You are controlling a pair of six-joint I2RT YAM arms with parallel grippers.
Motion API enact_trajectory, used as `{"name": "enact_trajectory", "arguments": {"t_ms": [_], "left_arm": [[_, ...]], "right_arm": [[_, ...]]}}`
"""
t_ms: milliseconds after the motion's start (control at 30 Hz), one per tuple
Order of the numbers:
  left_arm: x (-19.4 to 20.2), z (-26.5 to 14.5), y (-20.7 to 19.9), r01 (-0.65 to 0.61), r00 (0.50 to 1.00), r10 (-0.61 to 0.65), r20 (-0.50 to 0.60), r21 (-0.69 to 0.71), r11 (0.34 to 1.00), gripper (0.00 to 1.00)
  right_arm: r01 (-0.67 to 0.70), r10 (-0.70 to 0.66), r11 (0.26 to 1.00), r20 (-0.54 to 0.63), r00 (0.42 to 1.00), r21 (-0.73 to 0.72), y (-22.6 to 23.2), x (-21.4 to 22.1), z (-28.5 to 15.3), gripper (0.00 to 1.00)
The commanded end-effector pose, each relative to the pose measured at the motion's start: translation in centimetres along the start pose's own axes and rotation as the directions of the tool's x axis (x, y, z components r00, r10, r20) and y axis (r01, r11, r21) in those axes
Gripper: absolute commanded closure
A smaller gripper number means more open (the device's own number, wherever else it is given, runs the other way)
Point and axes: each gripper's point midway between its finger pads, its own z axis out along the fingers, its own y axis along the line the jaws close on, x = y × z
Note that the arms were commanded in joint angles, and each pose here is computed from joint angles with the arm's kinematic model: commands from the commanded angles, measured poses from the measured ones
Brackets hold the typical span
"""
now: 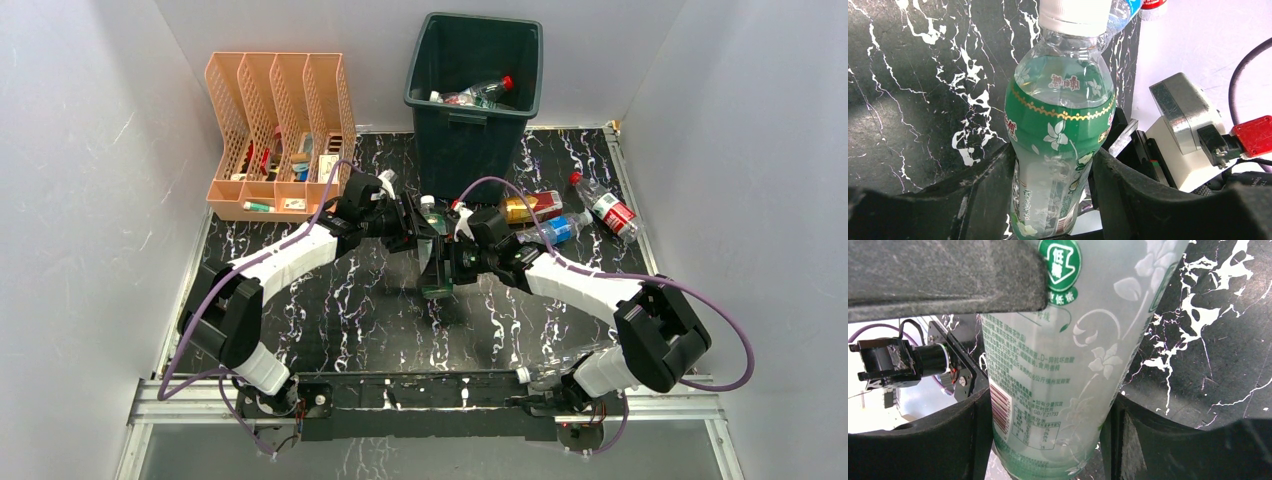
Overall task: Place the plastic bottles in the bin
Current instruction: Pick up the plastic bottle at the center of the board.
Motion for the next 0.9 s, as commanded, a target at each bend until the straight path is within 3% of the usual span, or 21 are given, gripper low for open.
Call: {"name": "enact_trajectory", "arguments": {"t_ms": [0,100,267,367,867], "left_arm": [[-0.1,-1.4,-2.1,-0.037,0.999,0.036,0.017,0.053,0.998,0.43],[0.0,-1.4,-1.9,-0.043,0.999,0.042,0.015,0.048,0.998,0.36],[-0.1,-1.7,-1.6,-0.071,0.997,0.07,0.021,0.022,0.997,0.21],[-0.7,-2.3,-1.4,-0.089,0.995,0.089,0.051,-0.016,0.996,0.03],[-1.5,-8.2,-1.7,-0.155,0.967,0.18,0.18,-0.149,0.977,0.02]], "right_arm": [[0.058,-0.055,0.998,0.078,0.995,-0.028,2.0,-2.7,-0.6,0.47],[0.062,-0.06,0.998,0.08,0.995,-0.016,1.9,-2.8,-0.9,0.54],[0.064,-0.065,0.998,0.083,0.994,0.005,1.6,-2.7,-1.3,0.54],[0.069,-0.07,0.997,0.089,0.994,0.019,1.5,-2.7,-1.7,0.54],[0.1,-0.115,0.99,0.163,0.98,0.101,2.0,-5.3,-3.8,0.55]]}}
